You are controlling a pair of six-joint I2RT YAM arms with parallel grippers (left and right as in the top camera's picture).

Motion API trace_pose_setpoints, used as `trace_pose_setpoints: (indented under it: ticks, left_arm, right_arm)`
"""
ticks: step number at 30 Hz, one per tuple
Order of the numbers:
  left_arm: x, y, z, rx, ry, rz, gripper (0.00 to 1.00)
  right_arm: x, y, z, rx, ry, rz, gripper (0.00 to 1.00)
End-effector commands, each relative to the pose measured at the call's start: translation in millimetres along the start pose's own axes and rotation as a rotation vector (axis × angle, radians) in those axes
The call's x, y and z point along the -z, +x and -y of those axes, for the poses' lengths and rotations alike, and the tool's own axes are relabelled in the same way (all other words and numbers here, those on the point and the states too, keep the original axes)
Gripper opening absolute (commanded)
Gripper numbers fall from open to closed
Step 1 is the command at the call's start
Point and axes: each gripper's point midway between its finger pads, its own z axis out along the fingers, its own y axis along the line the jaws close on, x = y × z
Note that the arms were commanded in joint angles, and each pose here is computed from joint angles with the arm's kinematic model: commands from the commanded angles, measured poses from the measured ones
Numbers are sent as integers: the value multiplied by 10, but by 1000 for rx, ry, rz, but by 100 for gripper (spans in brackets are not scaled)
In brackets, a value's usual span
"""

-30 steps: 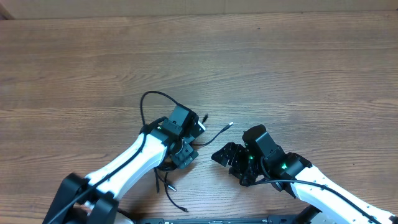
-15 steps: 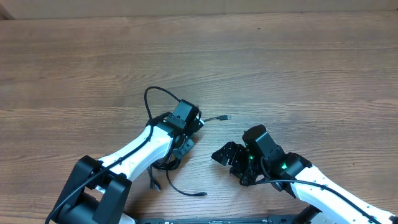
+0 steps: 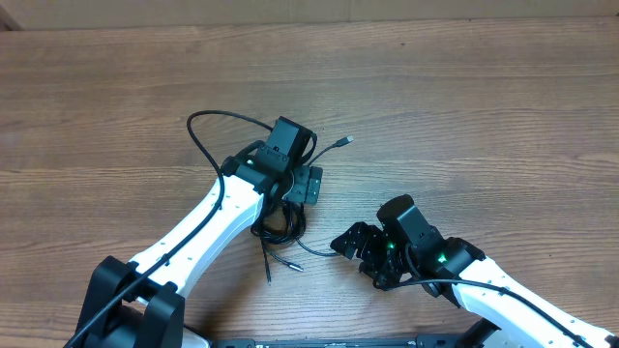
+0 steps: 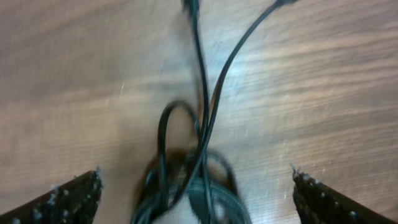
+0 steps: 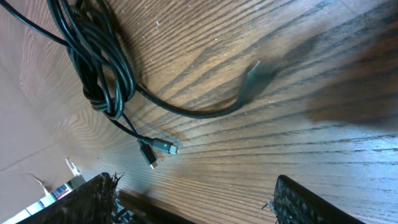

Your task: Untangle cables

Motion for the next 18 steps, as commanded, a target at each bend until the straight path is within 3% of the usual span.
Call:
trace_pose_setpoints:
  ticks: [1,3,6,9,18]
  left_arm:
    - [50,200,-98,52,-39,-80,100]
    - [76,360,-269,147,-117,-139,99]
    - [159,608,-600,443,-276,-204,100]
    - [158,748,-717,616,-304,-249,100]
    - [-38,696,-856,565,-271,-217,97]
  right_arm:
    - [15,-33,-57,50,-7,19,80]
    - [15,-31,-52,61,-5,18,82]
    - [15,-30,-49,60,-4,18,83]
    - [15,-30,-50,60,-4,18,83]
    - [15,-28,-43,62,-1,17,83]
